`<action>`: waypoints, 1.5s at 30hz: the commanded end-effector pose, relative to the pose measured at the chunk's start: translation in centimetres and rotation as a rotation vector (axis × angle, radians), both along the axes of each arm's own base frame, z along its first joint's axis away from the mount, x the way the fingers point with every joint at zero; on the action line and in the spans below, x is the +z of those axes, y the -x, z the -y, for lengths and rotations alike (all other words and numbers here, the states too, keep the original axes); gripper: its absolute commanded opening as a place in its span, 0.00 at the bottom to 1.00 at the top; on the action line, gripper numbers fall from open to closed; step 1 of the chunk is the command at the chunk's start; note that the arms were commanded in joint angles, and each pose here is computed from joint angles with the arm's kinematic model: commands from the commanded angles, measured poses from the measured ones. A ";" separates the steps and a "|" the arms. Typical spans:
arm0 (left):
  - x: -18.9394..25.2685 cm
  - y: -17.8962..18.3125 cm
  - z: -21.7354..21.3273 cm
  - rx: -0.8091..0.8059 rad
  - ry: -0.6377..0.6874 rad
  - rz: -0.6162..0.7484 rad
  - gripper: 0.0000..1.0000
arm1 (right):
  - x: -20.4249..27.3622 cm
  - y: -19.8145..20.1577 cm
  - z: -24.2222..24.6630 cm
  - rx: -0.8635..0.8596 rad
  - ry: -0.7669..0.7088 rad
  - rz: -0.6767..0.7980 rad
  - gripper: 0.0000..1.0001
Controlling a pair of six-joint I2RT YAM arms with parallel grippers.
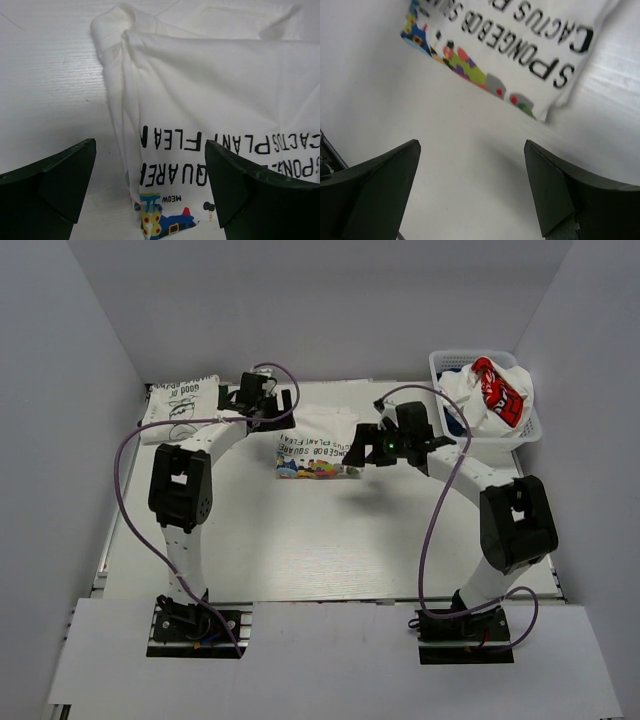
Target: Fold and stack the t-shirts
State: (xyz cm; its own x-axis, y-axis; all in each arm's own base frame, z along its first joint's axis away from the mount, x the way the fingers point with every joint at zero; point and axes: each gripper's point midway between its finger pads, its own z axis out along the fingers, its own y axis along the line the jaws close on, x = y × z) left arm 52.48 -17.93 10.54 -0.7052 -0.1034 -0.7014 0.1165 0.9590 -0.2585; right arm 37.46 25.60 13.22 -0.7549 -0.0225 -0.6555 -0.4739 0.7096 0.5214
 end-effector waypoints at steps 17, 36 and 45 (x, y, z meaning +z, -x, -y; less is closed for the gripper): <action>-9.9 1.0 1.8 -0.042 -0.062 -0.175 0.68 | -1.9 6.2 6.8 -0.197 0.188 -0.052 0.90; 6.8 -3.5 -7.8 0.166 -0.560 0.266 0.00 | -1.6 6.2 12.6 -0.390 0.376 0.090 0.90; 14.4 -4.6 -12.6 0.208 -0.777 0.394 0.00 | -1.7 6.2 12.9 -0.400 0.390 0.098 0.90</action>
State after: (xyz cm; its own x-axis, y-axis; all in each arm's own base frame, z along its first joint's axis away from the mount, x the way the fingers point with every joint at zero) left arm 56.43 -8.08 16.99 -0.5240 0.3453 -0.7785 -0.0255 0.9073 0.4196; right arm 30.86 13.12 10.56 -0.7247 0.0018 -0.6891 -0.1601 0.9722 0.1709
